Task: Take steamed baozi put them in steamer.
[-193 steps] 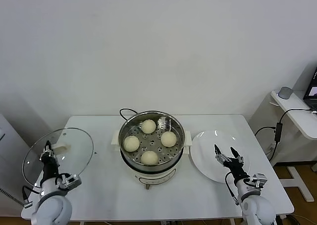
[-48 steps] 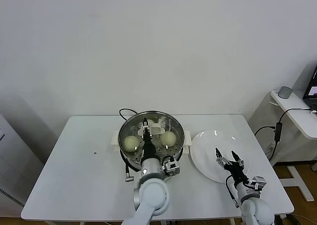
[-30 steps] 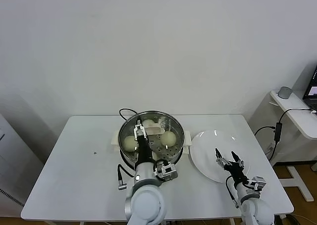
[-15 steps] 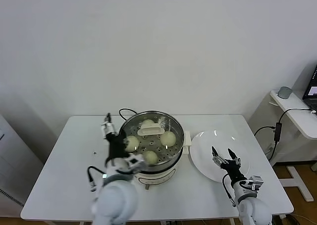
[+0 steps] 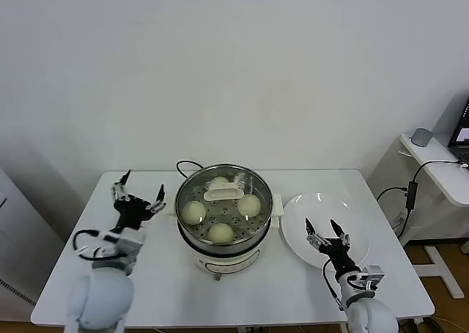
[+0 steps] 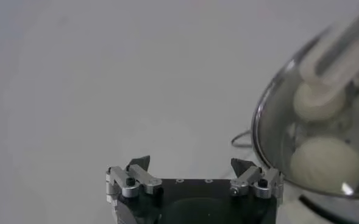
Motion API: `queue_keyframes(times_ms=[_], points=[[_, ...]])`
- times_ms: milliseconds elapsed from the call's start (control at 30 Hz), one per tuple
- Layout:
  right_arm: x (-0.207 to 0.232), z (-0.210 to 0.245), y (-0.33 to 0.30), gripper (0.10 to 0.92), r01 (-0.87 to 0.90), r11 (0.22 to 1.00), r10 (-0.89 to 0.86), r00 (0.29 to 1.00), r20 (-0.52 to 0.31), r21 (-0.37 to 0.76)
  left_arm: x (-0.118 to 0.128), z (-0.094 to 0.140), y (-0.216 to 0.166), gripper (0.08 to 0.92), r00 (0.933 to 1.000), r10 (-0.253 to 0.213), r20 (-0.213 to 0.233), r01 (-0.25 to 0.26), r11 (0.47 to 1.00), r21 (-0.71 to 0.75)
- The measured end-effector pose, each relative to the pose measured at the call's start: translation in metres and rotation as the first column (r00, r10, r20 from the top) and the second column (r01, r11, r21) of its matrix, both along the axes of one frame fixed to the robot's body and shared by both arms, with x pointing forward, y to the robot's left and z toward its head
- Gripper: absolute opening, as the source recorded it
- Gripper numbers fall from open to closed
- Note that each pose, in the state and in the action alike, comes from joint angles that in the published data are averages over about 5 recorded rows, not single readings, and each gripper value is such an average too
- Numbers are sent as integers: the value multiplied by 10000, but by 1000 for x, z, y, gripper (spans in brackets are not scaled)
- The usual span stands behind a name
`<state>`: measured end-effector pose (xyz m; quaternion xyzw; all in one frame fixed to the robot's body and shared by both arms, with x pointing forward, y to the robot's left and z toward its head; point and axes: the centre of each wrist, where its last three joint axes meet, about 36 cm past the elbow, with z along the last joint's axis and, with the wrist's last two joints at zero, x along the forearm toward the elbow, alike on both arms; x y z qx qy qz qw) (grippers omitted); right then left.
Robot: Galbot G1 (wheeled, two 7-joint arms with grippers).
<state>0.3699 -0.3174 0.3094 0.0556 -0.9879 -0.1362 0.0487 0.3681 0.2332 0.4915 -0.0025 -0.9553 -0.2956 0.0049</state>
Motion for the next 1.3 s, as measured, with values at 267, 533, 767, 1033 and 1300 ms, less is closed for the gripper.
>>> queue_keyframes(times_ms=[267,533,767,1033,1300], points=[[-16,5,11,823,-17,9996,11,9998,-203,-270,-16,-38,30,823,9989,-212,407,276,9859,-1650],[-33,18,14,823,-68,9975,37,9990,-442,-710,-42,-69,35,823,9970,-163,-754,-62,9573,-2892],[-42,28,13,823,-49,9954,0,9987,-514,-961,-60,-84,32,823,9848,-218,-1724,-379,9413,-3355],[-46,35,16,823,-106,9940,48,9986,-529,-1092,-72,-92,32,823,9727,-250,-2307,-609,9319,-3577],[-47,37,17,823,-127,9928,58,9983,-582,-1188,-74,-93,32,823,9696,-239,-2436,-701,9265,-3697]])
